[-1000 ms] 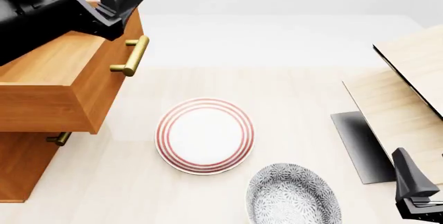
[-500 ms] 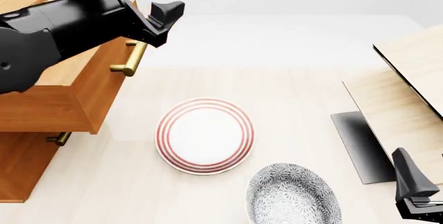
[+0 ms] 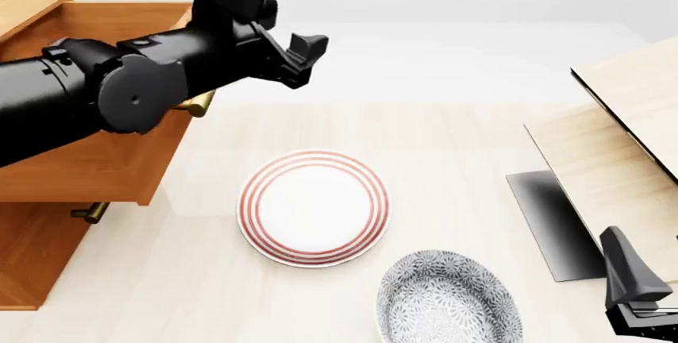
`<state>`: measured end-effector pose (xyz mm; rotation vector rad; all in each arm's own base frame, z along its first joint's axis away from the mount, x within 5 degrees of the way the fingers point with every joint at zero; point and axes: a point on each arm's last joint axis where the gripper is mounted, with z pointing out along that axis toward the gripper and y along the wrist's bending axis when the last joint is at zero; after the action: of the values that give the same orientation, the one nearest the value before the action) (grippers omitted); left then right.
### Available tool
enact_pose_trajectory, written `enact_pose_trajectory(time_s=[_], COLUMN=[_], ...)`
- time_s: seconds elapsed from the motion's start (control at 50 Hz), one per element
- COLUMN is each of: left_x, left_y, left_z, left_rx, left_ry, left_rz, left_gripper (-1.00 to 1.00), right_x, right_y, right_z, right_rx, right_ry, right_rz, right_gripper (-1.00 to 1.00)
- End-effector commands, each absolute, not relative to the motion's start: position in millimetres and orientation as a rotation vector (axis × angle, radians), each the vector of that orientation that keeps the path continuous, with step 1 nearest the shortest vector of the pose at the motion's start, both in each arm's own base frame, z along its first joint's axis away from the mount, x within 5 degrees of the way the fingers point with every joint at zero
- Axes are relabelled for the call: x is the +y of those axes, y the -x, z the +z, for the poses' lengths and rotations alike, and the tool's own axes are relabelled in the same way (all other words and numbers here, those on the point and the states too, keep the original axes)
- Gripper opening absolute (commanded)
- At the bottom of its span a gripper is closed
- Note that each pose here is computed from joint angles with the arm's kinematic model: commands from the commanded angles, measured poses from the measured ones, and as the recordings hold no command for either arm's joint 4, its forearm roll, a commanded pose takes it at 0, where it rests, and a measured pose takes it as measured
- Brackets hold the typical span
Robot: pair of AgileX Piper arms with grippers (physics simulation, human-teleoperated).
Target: Close the top drawer of the cabinet.
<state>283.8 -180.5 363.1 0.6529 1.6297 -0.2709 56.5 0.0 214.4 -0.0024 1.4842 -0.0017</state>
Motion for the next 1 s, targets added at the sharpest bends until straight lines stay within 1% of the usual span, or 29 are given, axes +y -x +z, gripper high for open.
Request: enact_pose_trajectory(time_s=[0.02, 0.3, 0.84, 1.0], left_x=[-195.4, -195.5, -207.0, -206.1], left_y=[-313.0, -321.3, -345.0, -350.1], left_z=[326.1, 311.7, 263.6, 259.8], left_rx=[1.713, 1.739, 1.809, 1.822], left_ry=[-0.609, -0.585, -0.512, -0.461], left_rz=[-0.308, -0.313, -0.366, -0.392], left_gripper=[1.00, 1.00, 1.00, 1.00], right_x=[0.0, 0.0, 0.0, 0.0], right_y=[-56.5, -56.5, -56.5, -56.5], right_z=[214.4, 214.4, 214.4, 214.4], right_rx=[1.484, 1.484, 1.484, 1.484], right_ry=[0.002, 0.002, 0.002, 0.002], right_rz=[-0.002, -0.002, -0.002, -0.002], right_gripper=[1.00, 1.00, 1.00, 1.00])
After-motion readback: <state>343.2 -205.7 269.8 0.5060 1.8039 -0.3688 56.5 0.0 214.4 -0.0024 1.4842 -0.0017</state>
